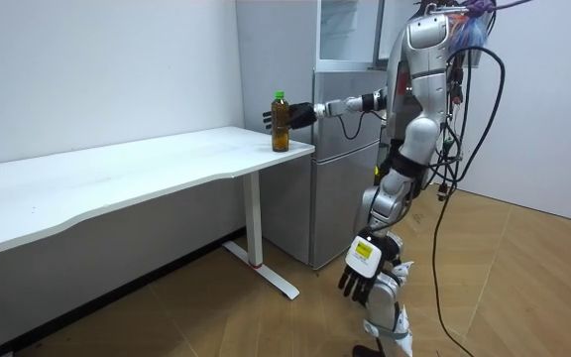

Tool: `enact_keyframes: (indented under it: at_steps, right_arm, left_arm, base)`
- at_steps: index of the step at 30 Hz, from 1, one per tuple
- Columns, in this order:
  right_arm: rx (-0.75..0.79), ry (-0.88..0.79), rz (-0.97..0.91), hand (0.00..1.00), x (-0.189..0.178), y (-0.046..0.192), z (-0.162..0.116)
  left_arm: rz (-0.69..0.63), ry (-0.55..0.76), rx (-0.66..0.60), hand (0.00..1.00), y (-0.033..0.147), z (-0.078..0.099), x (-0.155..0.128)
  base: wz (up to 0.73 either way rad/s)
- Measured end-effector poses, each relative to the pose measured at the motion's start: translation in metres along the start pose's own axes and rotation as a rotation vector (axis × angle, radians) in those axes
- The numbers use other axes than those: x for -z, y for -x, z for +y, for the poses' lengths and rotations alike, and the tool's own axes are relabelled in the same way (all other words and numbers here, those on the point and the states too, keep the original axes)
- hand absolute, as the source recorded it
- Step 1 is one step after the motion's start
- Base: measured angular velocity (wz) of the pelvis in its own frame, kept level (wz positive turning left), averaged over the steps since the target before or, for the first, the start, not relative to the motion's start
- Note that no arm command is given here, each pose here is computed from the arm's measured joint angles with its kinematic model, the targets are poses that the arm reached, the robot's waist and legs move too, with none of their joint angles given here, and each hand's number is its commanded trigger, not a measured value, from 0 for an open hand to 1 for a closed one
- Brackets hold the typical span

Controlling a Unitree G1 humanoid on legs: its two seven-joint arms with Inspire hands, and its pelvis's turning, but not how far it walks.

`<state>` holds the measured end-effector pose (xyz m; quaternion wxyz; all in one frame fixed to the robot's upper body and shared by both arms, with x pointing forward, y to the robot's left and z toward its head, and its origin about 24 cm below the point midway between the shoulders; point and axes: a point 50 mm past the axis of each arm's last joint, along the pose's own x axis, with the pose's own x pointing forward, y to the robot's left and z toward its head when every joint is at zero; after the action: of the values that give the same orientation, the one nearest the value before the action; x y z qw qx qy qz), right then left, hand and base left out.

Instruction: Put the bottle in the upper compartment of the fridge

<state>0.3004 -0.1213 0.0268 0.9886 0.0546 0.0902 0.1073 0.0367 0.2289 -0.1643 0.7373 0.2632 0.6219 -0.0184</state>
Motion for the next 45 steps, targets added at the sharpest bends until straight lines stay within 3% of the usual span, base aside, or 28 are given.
enact_keyframes:
  at_steps: [45]
  right_arm:
    - [0.107,-0.09,0.119,0.0,0.025,0.001,-0.02]
  left_arm:
    - [0.024,-0.014,-0.004,0.0,0.004,-0.008,0.011]
  base:
    - [0.03]
